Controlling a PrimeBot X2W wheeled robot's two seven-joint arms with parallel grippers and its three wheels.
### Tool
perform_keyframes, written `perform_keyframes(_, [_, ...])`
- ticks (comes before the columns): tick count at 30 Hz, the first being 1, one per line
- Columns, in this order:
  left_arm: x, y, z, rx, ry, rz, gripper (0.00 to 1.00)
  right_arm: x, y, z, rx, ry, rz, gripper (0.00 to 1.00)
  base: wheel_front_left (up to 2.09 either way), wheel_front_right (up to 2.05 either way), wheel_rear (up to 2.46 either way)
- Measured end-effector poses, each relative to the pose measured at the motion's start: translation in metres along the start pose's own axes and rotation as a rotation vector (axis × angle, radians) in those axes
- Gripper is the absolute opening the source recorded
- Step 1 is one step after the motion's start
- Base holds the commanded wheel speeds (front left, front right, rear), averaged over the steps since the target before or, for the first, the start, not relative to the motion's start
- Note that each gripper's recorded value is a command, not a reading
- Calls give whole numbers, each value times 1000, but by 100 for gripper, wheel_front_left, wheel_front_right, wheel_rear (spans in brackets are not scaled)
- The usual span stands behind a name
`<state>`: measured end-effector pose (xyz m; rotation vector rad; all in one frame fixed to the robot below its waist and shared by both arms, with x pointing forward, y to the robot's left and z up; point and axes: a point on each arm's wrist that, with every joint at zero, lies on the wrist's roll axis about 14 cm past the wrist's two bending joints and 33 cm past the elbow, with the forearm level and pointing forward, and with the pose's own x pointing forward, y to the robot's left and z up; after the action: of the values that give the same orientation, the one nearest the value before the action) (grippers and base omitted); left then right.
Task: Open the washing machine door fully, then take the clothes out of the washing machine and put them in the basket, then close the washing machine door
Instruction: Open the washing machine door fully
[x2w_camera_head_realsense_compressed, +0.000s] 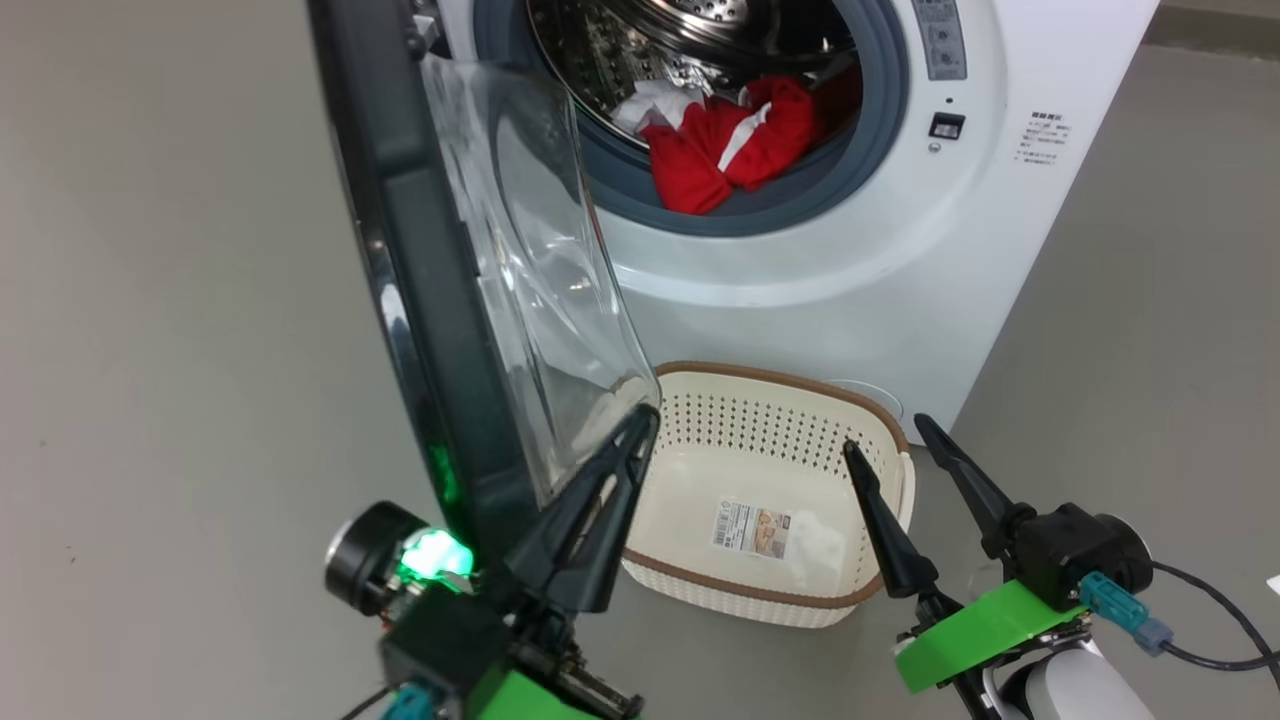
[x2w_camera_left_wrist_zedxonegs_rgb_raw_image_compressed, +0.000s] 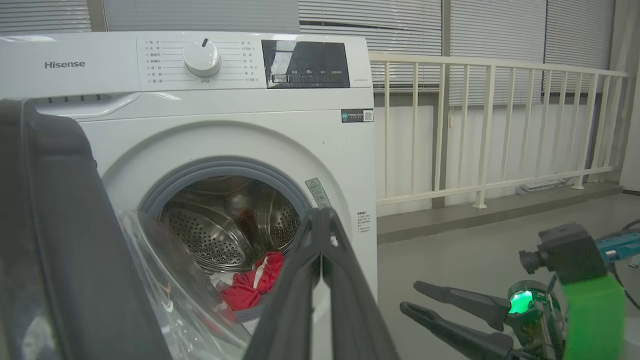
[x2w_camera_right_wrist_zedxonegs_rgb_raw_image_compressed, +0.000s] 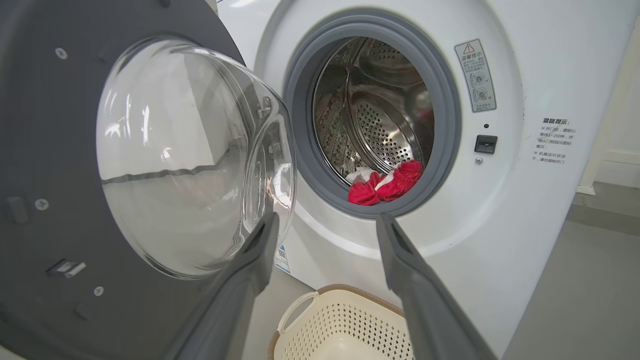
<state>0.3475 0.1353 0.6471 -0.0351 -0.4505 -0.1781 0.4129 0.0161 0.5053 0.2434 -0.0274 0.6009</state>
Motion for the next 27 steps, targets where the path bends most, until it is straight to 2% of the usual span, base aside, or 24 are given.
perform_keyframes(10, [-7,-6,-62,-49,240,-5,0,3,-11,-3,7,2,-24,100,0,0,0])
perform_keyframes(15, [-18,2,-83,-57,328,37,0,4,-11,-5,11,6,-22,100,0,0,0])
perform_keyframes(27, [-30,33,-90,-28,389,178,0,11,-5,-13,16,22,0,100,0,0,0])
